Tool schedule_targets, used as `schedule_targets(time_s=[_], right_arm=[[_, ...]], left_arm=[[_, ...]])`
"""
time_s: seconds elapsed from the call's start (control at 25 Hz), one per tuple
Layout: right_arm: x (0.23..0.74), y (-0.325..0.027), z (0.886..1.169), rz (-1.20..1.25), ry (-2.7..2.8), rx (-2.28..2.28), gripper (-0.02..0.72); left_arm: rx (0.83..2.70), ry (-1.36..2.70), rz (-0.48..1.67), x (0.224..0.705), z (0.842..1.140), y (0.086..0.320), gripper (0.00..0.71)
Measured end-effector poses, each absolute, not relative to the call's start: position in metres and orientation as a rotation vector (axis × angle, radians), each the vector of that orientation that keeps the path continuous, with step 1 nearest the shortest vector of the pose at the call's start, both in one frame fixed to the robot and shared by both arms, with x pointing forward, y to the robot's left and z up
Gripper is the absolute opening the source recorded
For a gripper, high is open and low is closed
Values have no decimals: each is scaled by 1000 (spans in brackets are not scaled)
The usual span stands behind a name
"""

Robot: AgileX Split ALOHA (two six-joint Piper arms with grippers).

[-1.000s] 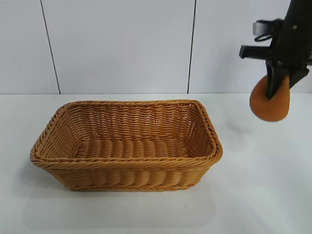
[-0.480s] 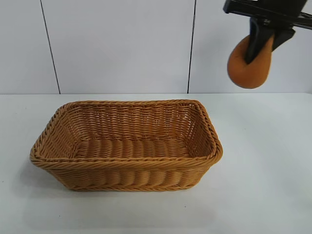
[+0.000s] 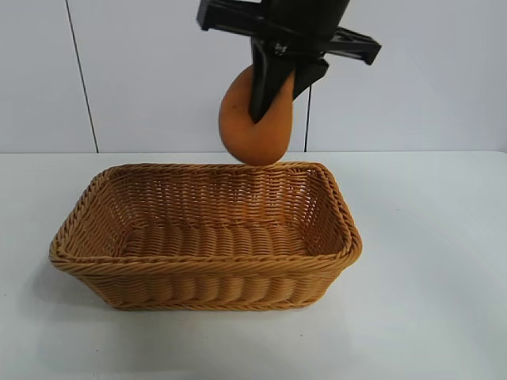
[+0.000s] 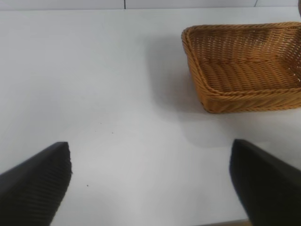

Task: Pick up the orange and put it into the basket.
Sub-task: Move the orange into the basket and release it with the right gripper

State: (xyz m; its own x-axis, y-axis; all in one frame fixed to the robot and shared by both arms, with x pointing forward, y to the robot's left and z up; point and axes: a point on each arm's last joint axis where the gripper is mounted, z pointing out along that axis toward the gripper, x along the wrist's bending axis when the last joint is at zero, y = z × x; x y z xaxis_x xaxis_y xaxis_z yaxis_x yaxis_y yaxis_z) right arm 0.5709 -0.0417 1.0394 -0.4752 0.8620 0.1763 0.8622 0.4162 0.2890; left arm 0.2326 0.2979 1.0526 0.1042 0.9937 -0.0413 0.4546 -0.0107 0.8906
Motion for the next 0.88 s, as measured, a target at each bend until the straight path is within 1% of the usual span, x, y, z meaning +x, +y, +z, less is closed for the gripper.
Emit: schedule_targets(time_s=[0.32, 0.44, 0.48, 0.56, 0.6, 0.68, 0.76, 0.84, 0.88], right_arm=[[591, -22, 959, -404, -2629, -1620, 43], [594, -20, 942, -379, -2625, -1624, 44], [595, -19, 941, -377, -2625, -1624, 64], [595, -19, 941, -377, -2625, -1624, 160], [594, -19, 941, -377, -2624, -1624, 239], [594, -20, 941, -371, -2623, -1623, 429], [593, -20, 942, -353, -2621, -1620, 578], [590, -22, 943, -310, -2616, -1612, 650], [589, -23, 945, -296, -2616, -1609, 667]], left_arm=[[1584, 1463, 852, 233, 1053, 298, 648], [1584, 1463, 852, 233, 1053, 298, 648], [1584, 1463, 852, 233, 1053, 298, 648], [1584, 1463, 852, 233, 1053, 298, 648], [1584, 1463, 852, 233, 1053, 298, 648], [1584, 1463, 852, 233, 1053, 298, 648], [1584, 1463, 852, 233, 1053, 298, 648], [1584, 1463, 852, 233, 1053, 298, 648], [1584, 1463, 852, 233, 1053, 298, 648]])
